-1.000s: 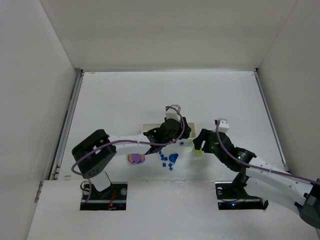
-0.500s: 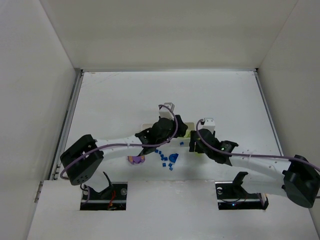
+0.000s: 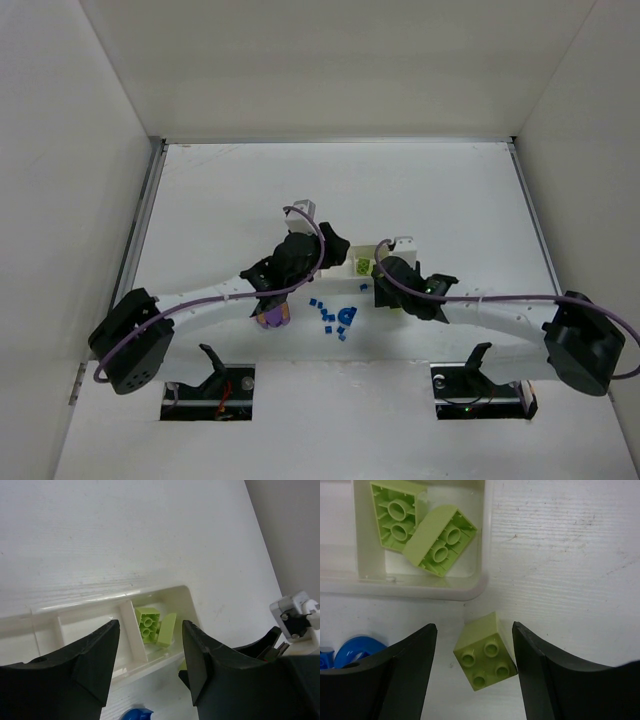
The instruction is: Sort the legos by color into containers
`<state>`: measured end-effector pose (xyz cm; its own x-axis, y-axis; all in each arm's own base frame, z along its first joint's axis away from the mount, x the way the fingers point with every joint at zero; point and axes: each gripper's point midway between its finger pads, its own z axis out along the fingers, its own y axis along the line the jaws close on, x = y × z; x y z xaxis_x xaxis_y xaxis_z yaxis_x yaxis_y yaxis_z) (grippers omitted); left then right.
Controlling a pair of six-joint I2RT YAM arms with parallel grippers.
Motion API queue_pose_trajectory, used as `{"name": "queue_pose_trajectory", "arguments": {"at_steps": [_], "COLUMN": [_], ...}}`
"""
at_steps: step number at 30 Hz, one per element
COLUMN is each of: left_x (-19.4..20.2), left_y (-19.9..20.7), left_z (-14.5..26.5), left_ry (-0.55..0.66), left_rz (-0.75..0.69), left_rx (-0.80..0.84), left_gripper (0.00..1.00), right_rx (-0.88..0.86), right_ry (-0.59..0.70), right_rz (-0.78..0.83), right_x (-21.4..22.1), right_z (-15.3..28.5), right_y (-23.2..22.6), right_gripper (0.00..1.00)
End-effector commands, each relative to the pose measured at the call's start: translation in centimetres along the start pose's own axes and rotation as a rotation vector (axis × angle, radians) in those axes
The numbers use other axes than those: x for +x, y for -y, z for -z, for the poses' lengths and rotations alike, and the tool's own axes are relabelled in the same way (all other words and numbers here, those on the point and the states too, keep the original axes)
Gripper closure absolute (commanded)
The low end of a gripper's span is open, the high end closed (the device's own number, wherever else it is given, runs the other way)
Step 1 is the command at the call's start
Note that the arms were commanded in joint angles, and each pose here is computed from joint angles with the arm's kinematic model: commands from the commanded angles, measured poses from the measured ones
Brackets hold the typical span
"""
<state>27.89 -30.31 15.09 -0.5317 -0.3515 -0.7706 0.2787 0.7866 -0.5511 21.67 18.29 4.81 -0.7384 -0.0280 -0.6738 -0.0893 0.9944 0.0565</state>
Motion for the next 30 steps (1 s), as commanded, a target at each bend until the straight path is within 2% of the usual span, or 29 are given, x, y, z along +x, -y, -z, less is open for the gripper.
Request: {"name": "queue_pose_trajectory", "arguments": {"at_steps": [1, 4, 7, 9, 12, 17, 19, 23, 30], "left_x": [-1.9, -2.1, -2.0, -2.0, -2.0, -2.1, -2.3, -3.6, -5.9], "left_y": [0.0, -0.4, -0.6, -0.6, -0.7, 0.2, 1.0, 3.2, 5.7], "left_z": [0.8, 0.9, 0.9, 1.0, 1.2, 1.8, 2.3, 4.1, 7.3], "left_ry": [0.059, 0.065, 0.063, 0.063, 0.064, 0.063, 0.059, 0.069, 0.124], "left_rz": [0.029, 0.032, 0.032, 0.032, 0.034, 0.04, 0.06, 0.148, 0.335], "left_rx": [0.014, 0.009, 0.008, 0.008, 0.007, 0.039, 0.07, 0.157, 0.326], "left_gripper": [0.5, 0.5, 0.5, 0.5, 0.5, 0.49, 0.48, 0.47, 0.43], "right_rx": [0.008, 0.025, 0.043, 0.054, 0.046, -0.037, -0.104, -0.37, -0.747], "right_ry": [-0.009, -0.022, -0.032, -0.027, 0.012, 0.1, 0.155, 0.278, 0.426], "right_rz": [0.032, 0.045, 0.055, 0.053, 0.021, -0.031, -0.065, -0.171, -0.419], "right_x": [-0.6, -0.3, 0.0, -0.1, -1.1, -3.9, -5.7, -9.9, -16.5], "right_z": [0.6, 0.6, 0.5, 0.5, 1.1, 3.1, 4.4, 8.1, 12.5], "right_y": [-0.6, -0.5, -0.3, -0.2, -0.3, -1.3, -2.2, -5.7, -9.0], "right_gripper": [0.34, 0.38, 0.46, 0.58, 0.71, 0.77, 0.78, 0.8, 0.79]}}
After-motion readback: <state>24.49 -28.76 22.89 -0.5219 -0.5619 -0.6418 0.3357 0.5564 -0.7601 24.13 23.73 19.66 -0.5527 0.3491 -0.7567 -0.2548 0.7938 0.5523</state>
